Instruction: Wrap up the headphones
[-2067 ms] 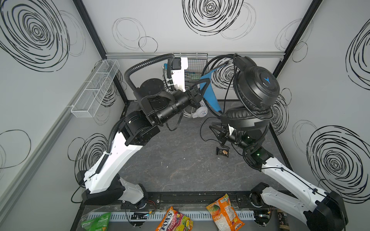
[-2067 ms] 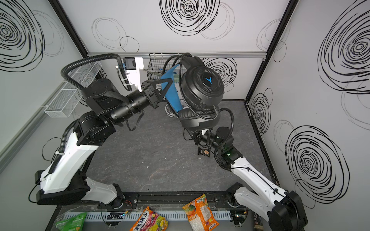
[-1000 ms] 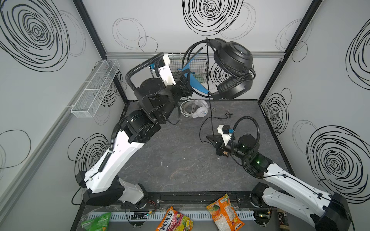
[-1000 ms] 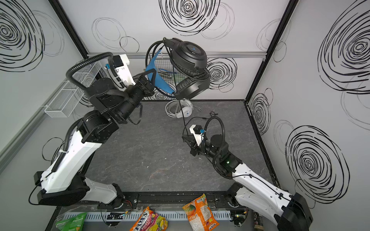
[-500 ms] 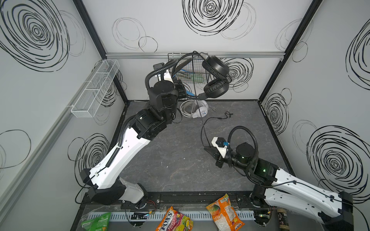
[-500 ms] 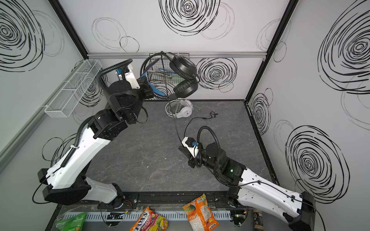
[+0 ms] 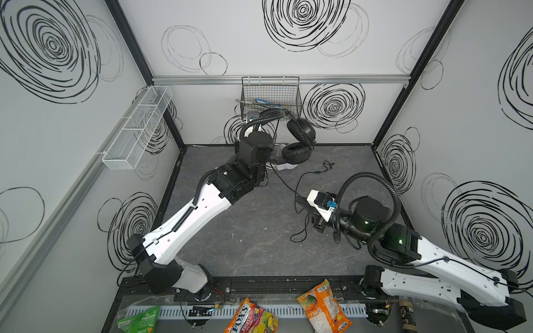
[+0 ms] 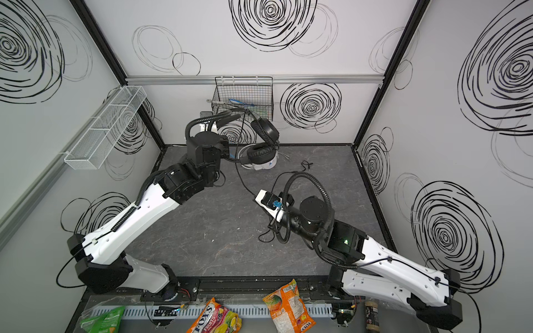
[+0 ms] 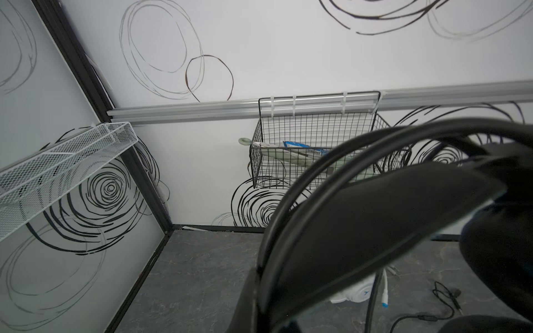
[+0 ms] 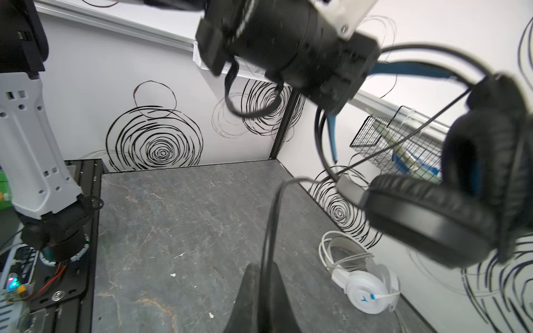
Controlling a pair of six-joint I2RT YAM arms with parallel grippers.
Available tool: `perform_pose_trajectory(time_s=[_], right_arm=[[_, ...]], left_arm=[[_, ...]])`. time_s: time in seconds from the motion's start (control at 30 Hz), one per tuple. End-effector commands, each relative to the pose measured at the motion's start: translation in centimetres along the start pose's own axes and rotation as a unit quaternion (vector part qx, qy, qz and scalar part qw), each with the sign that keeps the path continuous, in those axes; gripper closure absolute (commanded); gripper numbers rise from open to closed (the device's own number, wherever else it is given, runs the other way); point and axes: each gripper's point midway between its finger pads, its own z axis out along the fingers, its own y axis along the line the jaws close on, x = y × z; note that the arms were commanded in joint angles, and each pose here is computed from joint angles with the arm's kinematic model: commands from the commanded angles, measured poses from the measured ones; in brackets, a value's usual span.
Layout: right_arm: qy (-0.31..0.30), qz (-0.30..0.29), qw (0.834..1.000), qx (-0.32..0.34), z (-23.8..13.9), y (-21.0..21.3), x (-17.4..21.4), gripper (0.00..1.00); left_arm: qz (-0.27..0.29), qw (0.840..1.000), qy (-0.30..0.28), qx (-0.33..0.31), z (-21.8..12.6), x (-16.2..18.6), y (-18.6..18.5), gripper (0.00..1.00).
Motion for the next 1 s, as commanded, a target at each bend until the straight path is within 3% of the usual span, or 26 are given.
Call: perform_pose_trajectory(time_s=[0.0, 0.47, 0.77, 0.97], right_arm=[[0.007, -0.048, 0.999, 0.024, -0.4, -1.2, -1.3, 1.00], [0.037, -0.143, 0.981, 0.124, -1.3, -6.6, -3.4, 1.00], [0.044, -0.142, 0.977, 0.152, -2.5, -9.8, -3.3, 1.00], [0.067, -0.154, 0.970, 0.176, -2.7, -11.1, -2.1, 1.00]], left_arm=[[-0.056, 0.997, -0.049, -0.023, -1.5, -3.2, 2.5, 1.00], [0.034, 0.998, 0.007, 0.051, -2.6, 2.2, 0.2, 1.00], [0.102, 0.979, 0.056, 0.168, -4.9, 5.0, -3.9, 1.00], [0.118, 0.970, 0.070, 0.200, -6.3, 5.7, -4.0, 1.00]])
